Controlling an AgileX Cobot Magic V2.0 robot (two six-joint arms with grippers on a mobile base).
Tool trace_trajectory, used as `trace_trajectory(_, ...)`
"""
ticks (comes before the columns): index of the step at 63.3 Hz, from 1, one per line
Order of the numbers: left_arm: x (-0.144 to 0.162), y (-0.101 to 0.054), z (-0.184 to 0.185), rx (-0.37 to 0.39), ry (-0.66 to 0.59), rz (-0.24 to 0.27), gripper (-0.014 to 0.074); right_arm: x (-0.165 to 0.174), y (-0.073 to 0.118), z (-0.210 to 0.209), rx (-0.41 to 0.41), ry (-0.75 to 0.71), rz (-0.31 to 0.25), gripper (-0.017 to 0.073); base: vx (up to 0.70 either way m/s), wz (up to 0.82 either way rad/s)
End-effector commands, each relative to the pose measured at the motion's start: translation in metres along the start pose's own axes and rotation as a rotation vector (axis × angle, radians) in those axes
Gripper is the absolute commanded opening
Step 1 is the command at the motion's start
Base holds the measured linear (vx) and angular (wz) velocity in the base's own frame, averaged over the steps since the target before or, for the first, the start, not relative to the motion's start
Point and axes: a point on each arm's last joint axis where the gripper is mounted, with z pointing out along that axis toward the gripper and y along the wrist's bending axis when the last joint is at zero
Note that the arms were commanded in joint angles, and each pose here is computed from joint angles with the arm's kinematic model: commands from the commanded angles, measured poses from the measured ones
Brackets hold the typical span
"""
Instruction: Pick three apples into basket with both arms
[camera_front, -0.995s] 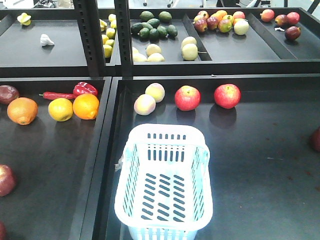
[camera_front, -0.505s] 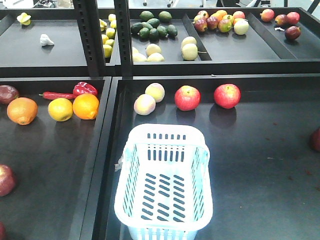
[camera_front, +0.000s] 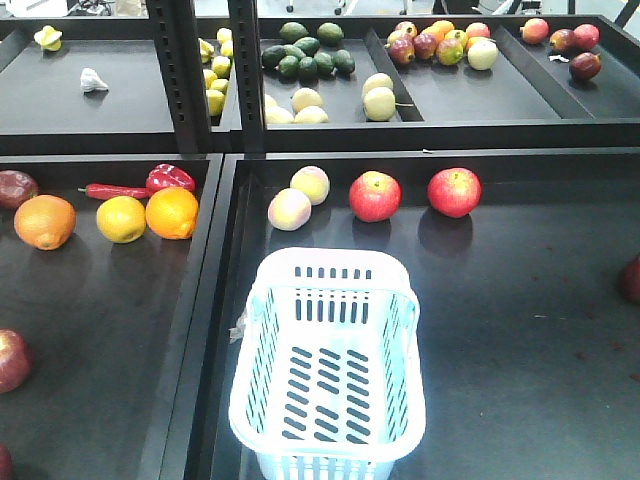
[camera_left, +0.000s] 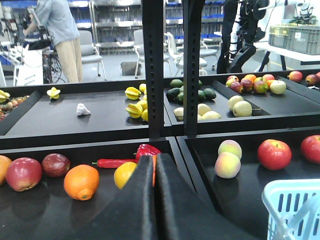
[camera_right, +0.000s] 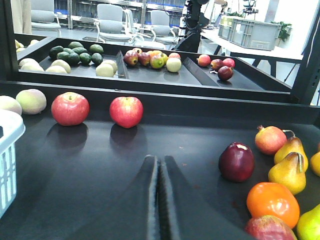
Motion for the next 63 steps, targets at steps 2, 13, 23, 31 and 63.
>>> trace_trajectory(2,-0.0145,-0.0013,0.0085,0.008,-0.037,-0.009,-0.0006,-0.0041,-0.0005,-0.0009,0.011,-0.082,-0.005,-0.0009,0.00,0.00)
trace_trajectory(13,-0.0124,-0.0012,0.0133,0.006,-0.011,-0.009,-0.0006,-0.0041,-0.0005,-0.0009,0.011,-0.082,-0.005,-0.0009,0.00,0.00)
trace_trajectory(23,-0.0107,-0.0011,0.0145,0.005,0.009,-0.009,0.0018,-0.0041,-0.0005,-0.0009,0.011,-0.082,-0.005,-0.0009,0.00,0.00)
trace_trajectory(31,-0.0070,-0.0009,0.0149,0.002,0.055,-0.004,0.0104,-0.0041,-0.0005,-0.0009,0.011,-0.082,-0.005,-0.0009,0.00,0.00)
trace_trajectory(63,-0.0132,-0.0034,0.0147,0.030,-0.012,-0.086,0.0547,-0.0041,-0.0005,-0.0009,0.011,-0.082,-0.005,-0.0009,0.00,0.00)
